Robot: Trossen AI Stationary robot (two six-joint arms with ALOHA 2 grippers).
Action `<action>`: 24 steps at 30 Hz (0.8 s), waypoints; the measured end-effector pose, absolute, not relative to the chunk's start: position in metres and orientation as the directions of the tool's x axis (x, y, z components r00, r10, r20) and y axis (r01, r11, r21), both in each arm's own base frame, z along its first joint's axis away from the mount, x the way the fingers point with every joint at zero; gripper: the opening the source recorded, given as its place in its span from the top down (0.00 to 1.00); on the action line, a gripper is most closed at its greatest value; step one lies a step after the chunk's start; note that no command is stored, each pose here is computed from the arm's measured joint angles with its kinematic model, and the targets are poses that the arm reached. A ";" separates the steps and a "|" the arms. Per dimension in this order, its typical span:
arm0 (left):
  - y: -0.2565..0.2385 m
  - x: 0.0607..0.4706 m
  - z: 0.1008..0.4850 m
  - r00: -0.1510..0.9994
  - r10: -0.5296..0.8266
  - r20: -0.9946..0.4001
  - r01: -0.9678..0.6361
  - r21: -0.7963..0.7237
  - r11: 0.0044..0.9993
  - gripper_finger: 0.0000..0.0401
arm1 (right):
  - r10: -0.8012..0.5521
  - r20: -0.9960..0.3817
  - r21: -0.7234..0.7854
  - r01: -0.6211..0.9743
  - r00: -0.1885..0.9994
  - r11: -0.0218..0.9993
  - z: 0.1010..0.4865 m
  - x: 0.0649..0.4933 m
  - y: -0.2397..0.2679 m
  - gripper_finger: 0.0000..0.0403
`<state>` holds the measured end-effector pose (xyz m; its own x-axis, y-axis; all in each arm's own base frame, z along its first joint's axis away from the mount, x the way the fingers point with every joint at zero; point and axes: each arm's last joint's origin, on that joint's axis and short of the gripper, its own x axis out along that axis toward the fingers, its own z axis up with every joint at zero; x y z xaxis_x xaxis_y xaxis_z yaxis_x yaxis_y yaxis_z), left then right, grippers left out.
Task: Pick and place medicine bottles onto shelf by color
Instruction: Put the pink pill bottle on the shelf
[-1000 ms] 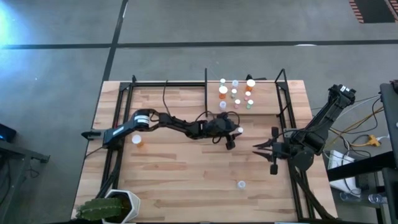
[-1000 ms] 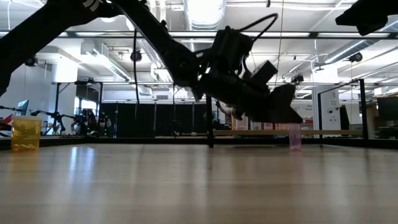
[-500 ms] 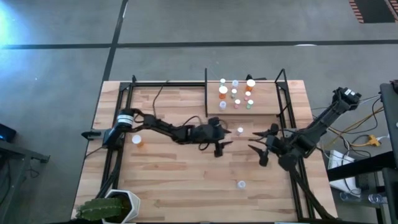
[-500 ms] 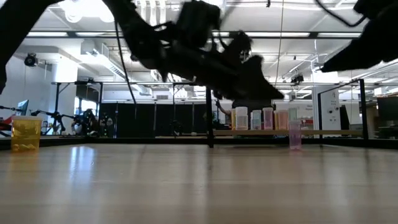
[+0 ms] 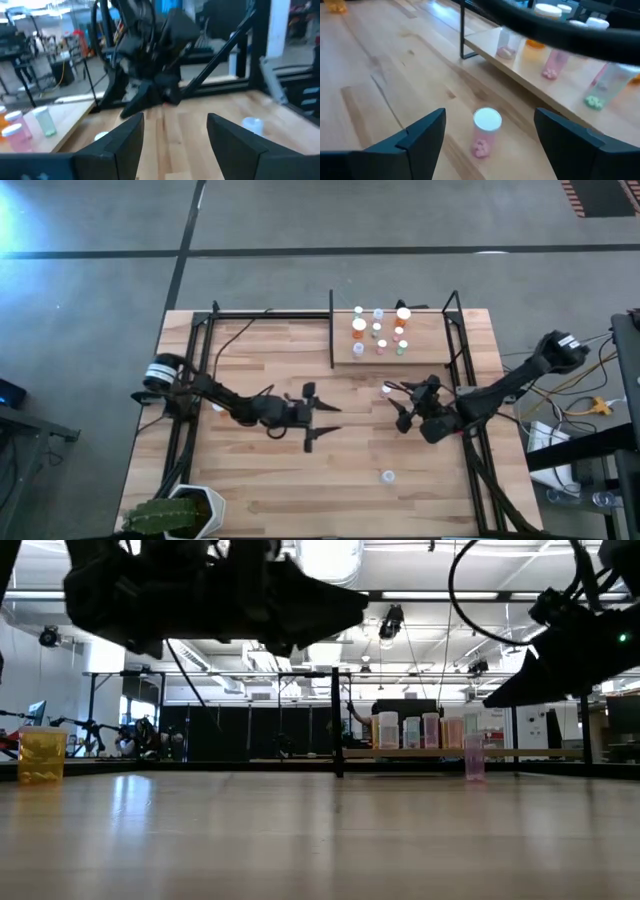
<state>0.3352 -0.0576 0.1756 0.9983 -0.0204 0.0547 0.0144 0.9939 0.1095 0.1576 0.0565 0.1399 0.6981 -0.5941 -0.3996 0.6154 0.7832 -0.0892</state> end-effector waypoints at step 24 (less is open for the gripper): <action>-0.055 0.322 0.171 0.996 0.000 0.093 -0.010 0.098 0.995 0.50 | -0.654 -0.418 -0.116 0.677 0.630 0.727 0.095 0.184 0.044 0.40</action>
<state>0.3218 -0.0549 0.1710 0.9956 0.0004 0.0934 -0.0097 0.9951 0.0984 0.1838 0.0436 0.0953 0.6305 -0.6538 -0.4184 0.6768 0.7270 -0.1160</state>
